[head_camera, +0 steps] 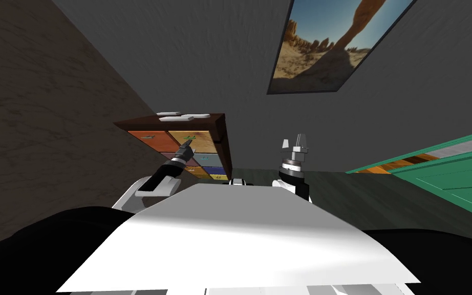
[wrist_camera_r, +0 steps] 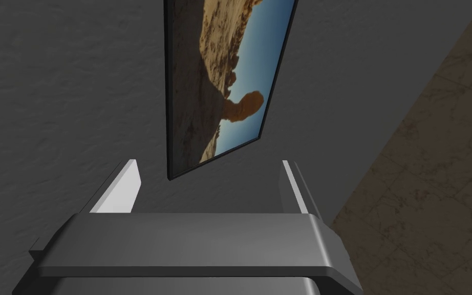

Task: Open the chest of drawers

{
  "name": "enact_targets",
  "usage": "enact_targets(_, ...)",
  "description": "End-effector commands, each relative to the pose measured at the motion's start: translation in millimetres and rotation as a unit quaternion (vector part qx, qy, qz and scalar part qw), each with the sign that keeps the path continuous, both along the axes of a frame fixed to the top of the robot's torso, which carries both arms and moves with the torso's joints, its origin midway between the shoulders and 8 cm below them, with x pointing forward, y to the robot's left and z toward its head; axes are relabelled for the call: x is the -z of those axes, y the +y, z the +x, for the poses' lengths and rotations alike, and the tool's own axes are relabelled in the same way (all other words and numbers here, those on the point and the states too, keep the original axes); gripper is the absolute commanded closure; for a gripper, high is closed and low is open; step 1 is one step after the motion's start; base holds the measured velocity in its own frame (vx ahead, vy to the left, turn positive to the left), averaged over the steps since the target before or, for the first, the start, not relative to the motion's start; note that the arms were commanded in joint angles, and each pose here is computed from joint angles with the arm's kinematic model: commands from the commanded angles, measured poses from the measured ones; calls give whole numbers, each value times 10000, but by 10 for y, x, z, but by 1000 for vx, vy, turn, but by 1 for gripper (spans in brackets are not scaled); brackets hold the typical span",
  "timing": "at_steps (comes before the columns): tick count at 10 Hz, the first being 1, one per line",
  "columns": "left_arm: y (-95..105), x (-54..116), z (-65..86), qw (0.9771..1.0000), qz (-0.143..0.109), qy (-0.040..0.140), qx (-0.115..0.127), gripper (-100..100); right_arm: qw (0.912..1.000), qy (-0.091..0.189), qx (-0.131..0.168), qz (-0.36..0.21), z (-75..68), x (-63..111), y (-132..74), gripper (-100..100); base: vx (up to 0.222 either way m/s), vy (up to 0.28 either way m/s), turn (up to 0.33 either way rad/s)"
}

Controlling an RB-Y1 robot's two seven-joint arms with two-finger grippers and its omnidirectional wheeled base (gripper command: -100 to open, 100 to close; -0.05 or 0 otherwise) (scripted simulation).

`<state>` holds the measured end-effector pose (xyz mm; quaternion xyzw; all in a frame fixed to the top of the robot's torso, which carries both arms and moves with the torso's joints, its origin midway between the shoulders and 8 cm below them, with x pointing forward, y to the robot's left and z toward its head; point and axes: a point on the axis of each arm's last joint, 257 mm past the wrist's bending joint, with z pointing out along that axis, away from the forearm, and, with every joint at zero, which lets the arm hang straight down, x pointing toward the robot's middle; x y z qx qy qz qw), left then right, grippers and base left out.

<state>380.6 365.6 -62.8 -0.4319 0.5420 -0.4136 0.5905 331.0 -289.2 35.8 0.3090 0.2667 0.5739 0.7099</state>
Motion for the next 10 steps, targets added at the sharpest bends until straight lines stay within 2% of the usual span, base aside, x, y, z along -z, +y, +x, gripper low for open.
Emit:
enact_targets(1,28,-184,-5,9999,59,-150,5,-100,10000,0,0,0,0,0,0,0,-3,4,-14)
enact_targets(4,16,-233,-12,9998,76,-167,33,-100,10000,0,0,0,0,0,0,0,-4,3,-5)
enact_targets(8,-176,-536,-72,9988,155,-370,263,-100,10000,0,0,0,0,0,0,0,0,1,-4)
enact_targets(9,-176,-536,-72,9988,155,-370,263,-100,10000,0,0,0,0,0,0,0,4,8,-5)
enact_targets(10,-241,-614,-93,9983,173,-437,331,-100,10000,0,0,0,0,0,0,0,0,0,0)
